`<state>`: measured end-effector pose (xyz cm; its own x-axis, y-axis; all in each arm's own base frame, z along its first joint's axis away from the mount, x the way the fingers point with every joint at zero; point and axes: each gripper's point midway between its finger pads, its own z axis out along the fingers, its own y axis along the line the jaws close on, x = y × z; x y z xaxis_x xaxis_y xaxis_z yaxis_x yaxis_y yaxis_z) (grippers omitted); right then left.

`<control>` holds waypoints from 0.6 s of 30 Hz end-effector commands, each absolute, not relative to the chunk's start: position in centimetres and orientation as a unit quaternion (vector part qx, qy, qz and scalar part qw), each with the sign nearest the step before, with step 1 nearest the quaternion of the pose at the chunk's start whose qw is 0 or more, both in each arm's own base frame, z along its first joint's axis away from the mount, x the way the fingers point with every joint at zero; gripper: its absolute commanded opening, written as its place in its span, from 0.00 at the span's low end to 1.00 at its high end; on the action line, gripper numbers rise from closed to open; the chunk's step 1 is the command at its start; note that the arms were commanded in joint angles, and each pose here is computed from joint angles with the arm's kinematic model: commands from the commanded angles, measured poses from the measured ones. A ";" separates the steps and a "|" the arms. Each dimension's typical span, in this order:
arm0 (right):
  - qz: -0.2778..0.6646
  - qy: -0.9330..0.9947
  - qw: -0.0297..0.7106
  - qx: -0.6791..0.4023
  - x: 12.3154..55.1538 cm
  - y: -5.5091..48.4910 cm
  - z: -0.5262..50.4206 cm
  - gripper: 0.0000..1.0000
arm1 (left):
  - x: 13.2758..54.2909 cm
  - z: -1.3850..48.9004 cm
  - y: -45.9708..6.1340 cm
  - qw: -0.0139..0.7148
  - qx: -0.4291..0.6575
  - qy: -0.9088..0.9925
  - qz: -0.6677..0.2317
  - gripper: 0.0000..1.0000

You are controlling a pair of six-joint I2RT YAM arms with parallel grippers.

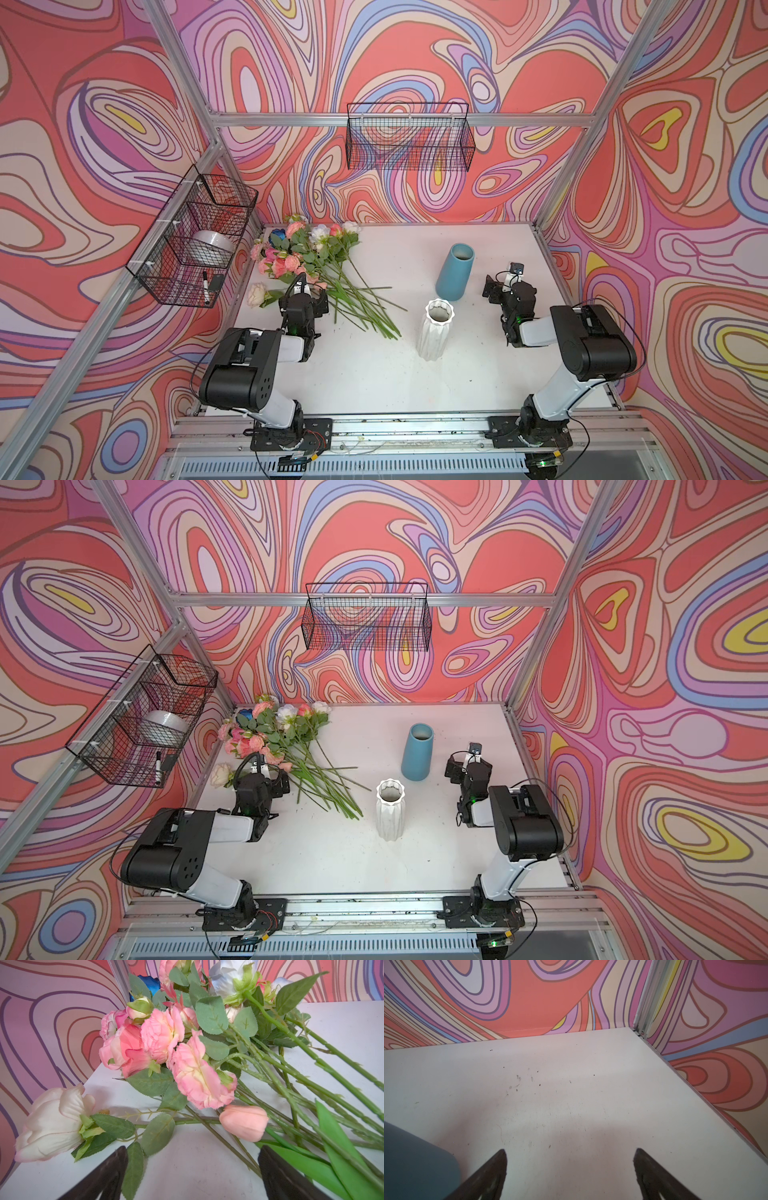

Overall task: Arrange flowers in a vase
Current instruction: Move the vase to the center of the table.

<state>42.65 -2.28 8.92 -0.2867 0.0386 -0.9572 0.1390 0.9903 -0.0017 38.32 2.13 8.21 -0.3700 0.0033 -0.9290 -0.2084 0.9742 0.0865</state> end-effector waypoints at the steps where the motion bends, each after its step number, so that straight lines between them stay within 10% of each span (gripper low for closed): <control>1: -0.043 0.795 0.601 0.060 42.6 -2.3 9.4 0.98 | 38.8 9.2 2.2 0.576 -0.061 0.810 0.095 1.00; 18: -0.041 0.791 0.608 0.060 42.4 -2.3 9.9 0.98 | 38.7 9.6 2.3 0.581 -0.063 0.806 0.095 1.00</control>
<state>42.61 -2.28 8.89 -0.2874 0.0390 -0.9570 0.1391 0.9903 -0.0015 38.32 2.13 8.22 -0.3697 0.0033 -0.9292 -0.2084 0.9742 0.0864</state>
